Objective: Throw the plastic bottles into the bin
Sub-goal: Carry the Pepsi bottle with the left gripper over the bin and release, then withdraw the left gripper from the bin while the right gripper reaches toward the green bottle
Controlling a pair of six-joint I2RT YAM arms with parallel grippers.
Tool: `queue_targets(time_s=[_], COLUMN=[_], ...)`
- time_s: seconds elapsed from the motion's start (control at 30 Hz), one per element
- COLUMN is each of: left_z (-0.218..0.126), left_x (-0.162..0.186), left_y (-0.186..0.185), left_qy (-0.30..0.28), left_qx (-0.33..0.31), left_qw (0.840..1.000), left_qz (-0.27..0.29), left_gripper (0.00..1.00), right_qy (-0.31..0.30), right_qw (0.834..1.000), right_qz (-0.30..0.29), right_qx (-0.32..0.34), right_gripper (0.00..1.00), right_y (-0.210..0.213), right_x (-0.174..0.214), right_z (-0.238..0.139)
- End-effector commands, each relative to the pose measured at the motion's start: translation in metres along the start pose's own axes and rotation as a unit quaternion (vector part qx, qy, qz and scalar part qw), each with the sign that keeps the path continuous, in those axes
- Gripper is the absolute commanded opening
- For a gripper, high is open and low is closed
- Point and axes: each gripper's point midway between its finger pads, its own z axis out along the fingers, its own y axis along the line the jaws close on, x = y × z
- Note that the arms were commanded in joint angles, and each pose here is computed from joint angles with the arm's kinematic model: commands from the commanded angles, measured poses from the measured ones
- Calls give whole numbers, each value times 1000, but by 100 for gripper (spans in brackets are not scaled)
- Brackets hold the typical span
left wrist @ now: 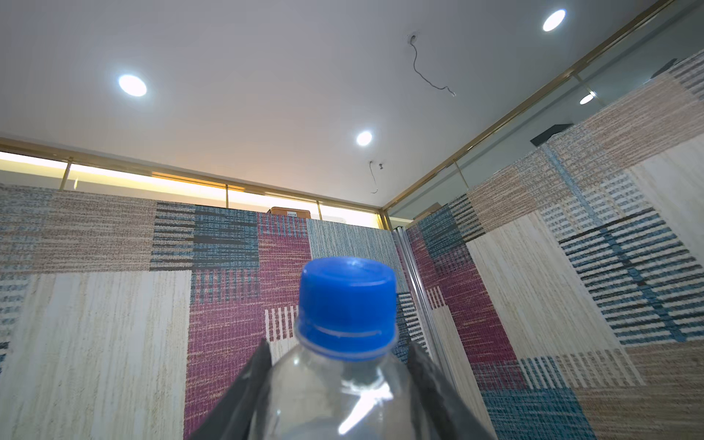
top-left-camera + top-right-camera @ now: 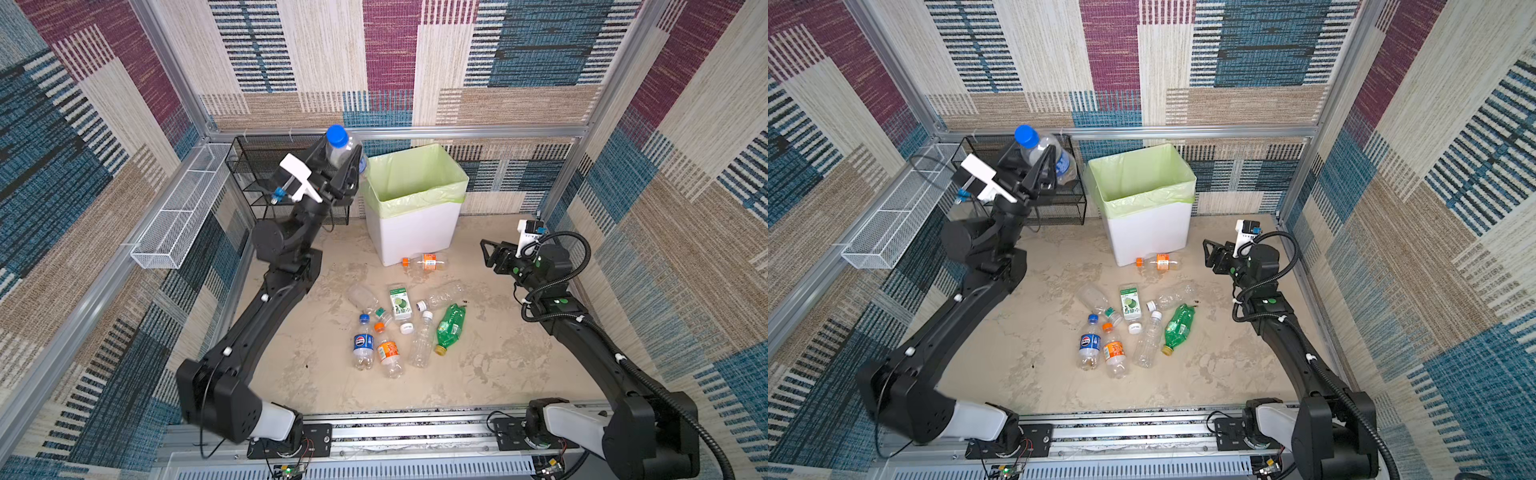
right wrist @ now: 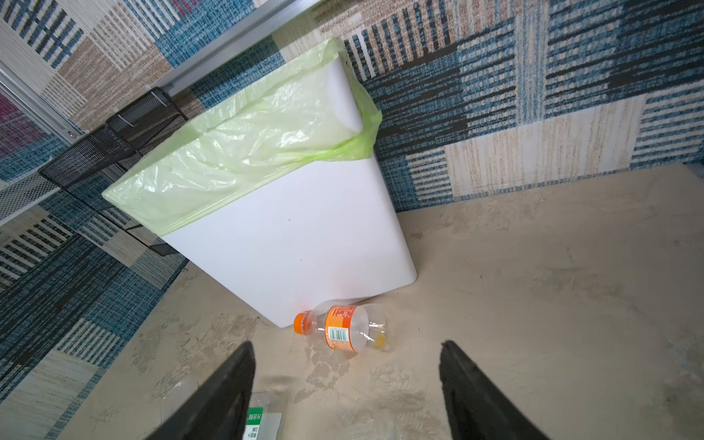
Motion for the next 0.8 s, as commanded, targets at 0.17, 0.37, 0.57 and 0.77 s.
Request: queue_targets(time_s=[0.17,0.37,0.57,0.77], left_z=[59,58,34,-35], left_x=[197,182,158,145], left_y=[46,49,40,35], left_qy=[262,226,266,358], left_qx=[-61,-70,-70,-109], left_qw=[951,963,955,923], left_qz=[-156,-130,-110,-89], left_gripper=[82,93,93,92], right_qy=[7,27,78,171], right_qw=[999,999,997,983], right_qz=[-8,-13,-16,-7], right_qx=[-43,-37,-10,63], right_gripper=[80,81,81,82], right_y=[29,27,22,2], right_x=[5,21,40,83], right_z=[12,13,21,15])
